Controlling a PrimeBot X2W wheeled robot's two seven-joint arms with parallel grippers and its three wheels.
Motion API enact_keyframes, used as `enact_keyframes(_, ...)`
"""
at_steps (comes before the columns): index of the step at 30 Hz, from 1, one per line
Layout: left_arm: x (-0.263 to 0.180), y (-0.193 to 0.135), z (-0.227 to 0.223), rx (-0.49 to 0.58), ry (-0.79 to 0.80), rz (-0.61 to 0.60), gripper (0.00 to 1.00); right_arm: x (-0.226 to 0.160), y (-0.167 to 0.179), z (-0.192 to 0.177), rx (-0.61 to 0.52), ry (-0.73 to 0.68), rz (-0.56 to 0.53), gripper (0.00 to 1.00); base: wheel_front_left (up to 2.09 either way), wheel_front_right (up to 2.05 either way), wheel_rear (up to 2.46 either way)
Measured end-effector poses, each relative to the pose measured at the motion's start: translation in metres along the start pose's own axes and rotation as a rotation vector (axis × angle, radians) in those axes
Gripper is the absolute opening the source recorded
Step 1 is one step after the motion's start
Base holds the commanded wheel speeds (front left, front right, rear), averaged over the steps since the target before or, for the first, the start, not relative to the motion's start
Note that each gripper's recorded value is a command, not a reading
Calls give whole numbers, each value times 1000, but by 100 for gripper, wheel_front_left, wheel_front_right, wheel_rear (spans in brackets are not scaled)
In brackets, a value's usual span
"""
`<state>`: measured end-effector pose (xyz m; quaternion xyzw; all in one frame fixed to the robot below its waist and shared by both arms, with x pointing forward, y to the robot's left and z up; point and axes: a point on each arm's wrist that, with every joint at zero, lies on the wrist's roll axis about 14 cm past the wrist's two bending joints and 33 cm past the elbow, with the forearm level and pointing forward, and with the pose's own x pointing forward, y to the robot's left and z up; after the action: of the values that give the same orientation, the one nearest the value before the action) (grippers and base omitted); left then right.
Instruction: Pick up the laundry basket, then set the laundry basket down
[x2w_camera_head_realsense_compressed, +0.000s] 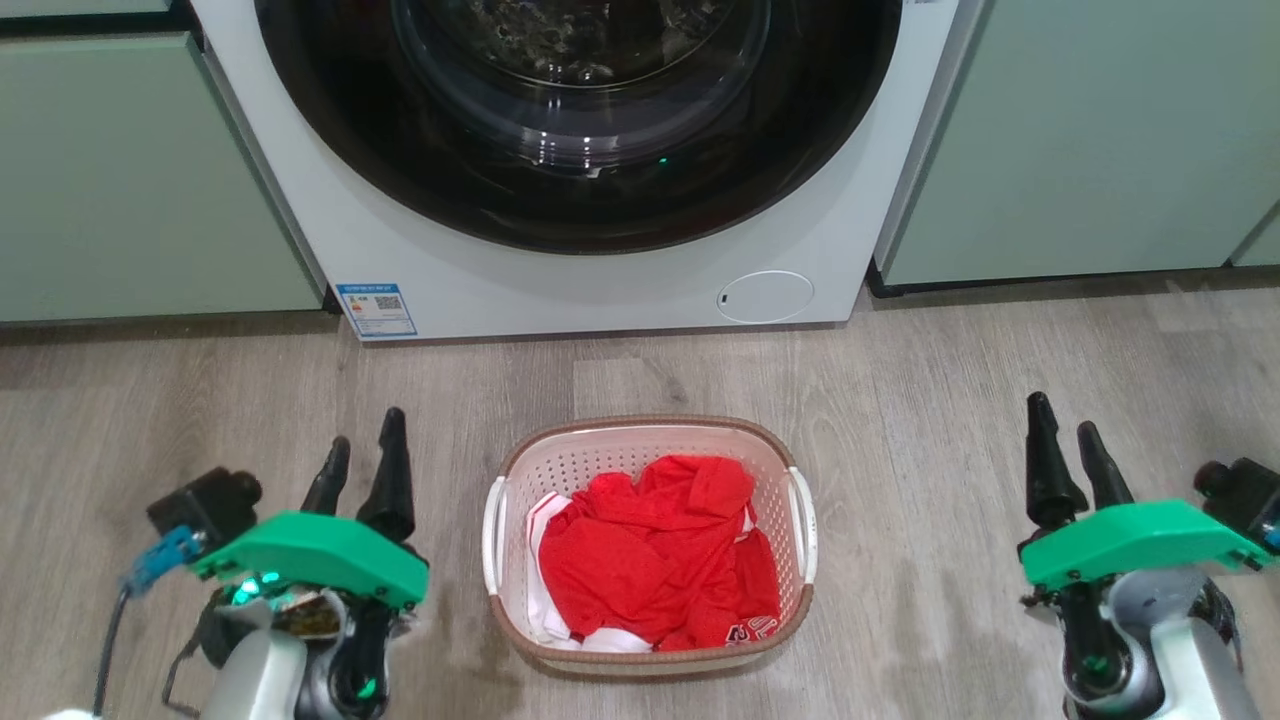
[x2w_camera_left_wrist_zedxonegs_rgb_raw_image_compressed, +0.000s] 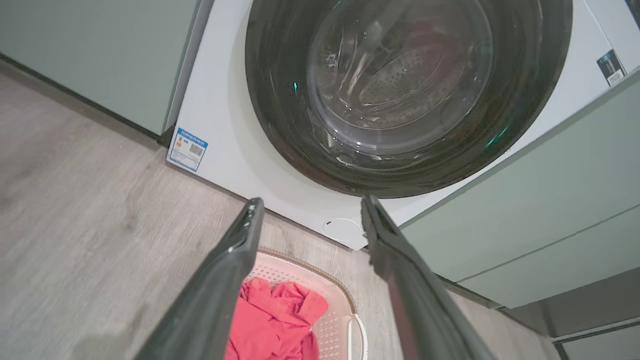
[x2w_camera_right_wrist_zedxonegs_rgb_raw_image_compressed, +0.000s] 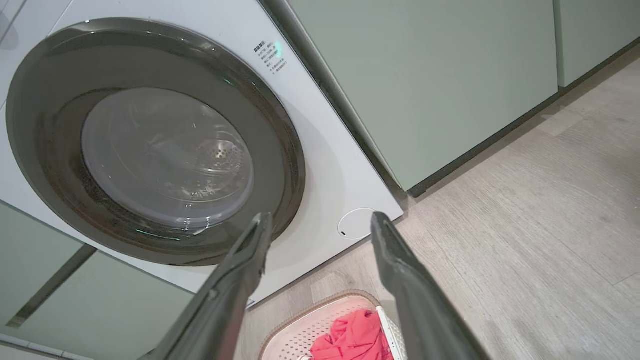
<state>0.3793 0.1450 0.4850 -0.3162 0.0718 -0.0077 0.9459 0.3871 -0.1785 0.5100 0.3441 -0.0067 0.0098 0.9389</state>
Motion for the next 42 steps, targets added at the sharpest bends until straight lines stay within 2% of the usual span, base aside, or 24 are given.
enact_keyframes(1, 0, 0, 0, 0, 0, 0, 100, 0, 0, 0, 0, 0, 0, 100, 0, 0, 0)
enact_keyframes(6, 0, -1, -12, 160, 33, -9, 100, 0, 6, -3, -62, 4, 21, 100, 0, 0, 0)
enact_keyframes(9, 0, -4, -13, 215, 28, -7, 100, 1, 10, -2, -99, -3, 35, 100, 0, 0, 0)
enact_keyframes(18, 8, -29, 37, 357, -158, 1, 100, 12, 46, 29, -222, -116, 144, 100, 0, 0, 0)
enact_keyframes(24, 5, -43, 26, 384, -147, -59, 100, 12, 50, 19, -291, -99, 161, 100, 0, 0, 0)
enact_keyframes(28, 4, -39, 4, 394, -75, -93, 100, 10, 43, 3, -336, -52, 150, 100, 0, 0, 0)
enact_keyframes(32, 5, -37, 4, 407, -85, -91, 100, 11, 47, 5, -386, -66, 164, 100, 0, 0, 0)
enact_keyframes(36, 8, -49, 25, 414, -171, -107, 100, 13, 59, 15, -428, -113, 197, 100, 0, 0, 0)
enact_keyframes(42, 5, -81, 77, 493, -385, -150, 100, 15, 84, 38, -488, -211, 260, 100, 0, 0, 0)
